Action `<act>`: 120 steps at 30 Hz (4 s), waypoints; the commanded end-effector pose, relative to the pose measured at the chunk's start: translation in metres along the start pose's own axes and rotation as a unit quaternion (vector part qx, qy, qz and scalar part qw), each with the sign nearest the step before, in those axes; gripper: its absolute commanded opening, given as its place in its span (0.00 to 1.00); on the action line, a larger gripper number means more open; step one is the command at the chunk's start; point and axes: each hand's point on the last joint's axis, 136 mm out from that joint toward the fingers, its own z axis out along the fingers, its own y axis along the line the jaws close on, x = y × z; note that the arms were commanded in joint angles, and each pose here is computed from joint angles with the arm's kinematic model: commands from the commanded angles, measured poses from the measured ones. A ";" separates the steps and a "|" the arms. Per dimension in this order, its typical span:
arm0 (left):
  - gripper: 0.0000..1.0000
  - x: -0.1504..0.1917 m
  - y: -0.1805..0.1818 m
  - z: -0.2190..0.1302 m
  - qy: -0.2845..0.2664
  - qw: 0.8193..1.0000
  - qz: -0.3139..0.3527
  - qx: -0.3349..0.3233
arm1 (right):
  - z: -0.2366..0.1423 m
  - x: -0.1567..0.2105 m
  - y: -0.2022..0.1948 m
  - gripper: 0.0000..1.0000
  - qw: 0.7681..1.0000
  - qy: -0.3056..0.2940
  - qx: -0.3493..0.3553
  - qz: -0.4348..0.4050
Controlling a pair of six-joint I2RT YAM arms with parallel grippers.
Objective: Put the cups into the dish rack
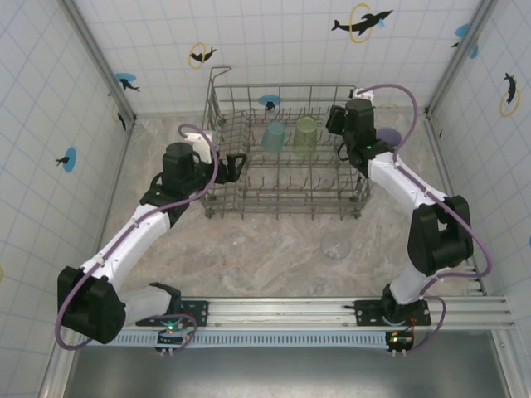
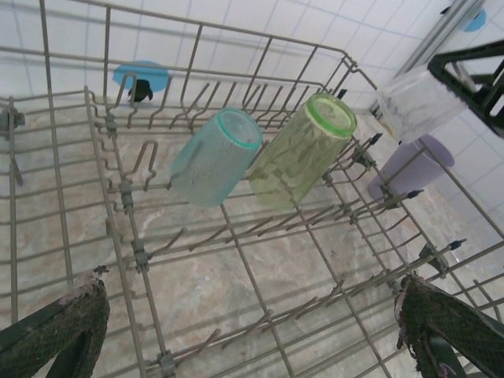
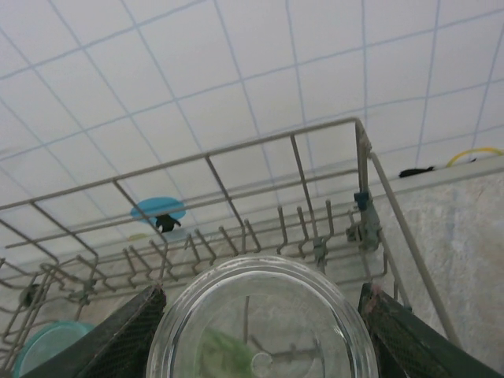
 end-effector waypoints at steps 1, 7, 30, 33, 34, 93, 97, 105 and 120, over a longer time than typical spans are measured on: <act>0.97 -0.004 0.016 -0.009 -0.019 0.999 -0.023 -0.029 | 0.009 -0.020 -0.003 0.48 0.999 -0.027 0.026 -0.018; 0.97 -0.007 0.013 -0.008 -0.020 0.999 -0.045 -0.001 | 0.028 -0.007 -0.007 0.47 0.999 -0.009 0.045 -0.029; 0.98 -0.031 -0.011 -0.027 -0.061 0.991 -0.077 0.089 | 0.065 0.037 -0.027 0.47 0.995 0.054 0.075 -0.045; 0.98 -0.030 -0.010 -0.027 -0.061 0.991 -0.076 0.087 | 0.069 0.041 -0.028 0.47 0.994 0.057 0.079 -0.047; 0.97 -0.030 -0.010 -0.027 -0.062 0.991 -0.076 0.085 | 0.070 0.041 -0.029 0.47 0.994 0.058 0.080 -0.047; 0.97 -0.068 -0.009 -0.037 -0.106 0.985 -0.115 0.072 | 0.100 0.049 -0.044 1.00 0.990 0.128 0.054 0.004; 0.98 -0.066 -0.007 -0.038 -0.107 0.985 -0.122 0.066 | 0.089 0.034 -0.048 1.00 0.991 0.124 0.054 0.003; 0.98 -0.060 0.001 -0.036 -0.106 0.985 -0.128 0.045 | 0.073 0.017 -0.048 1.00 0.994 0.107 0.034 0.013; 0.98 -0.065 0.006 -0.038 -0.111 0.986 -0.124 0.026 | 0.097 0.011 -0.043 1.00 0.990 0.099 -0.028 0.097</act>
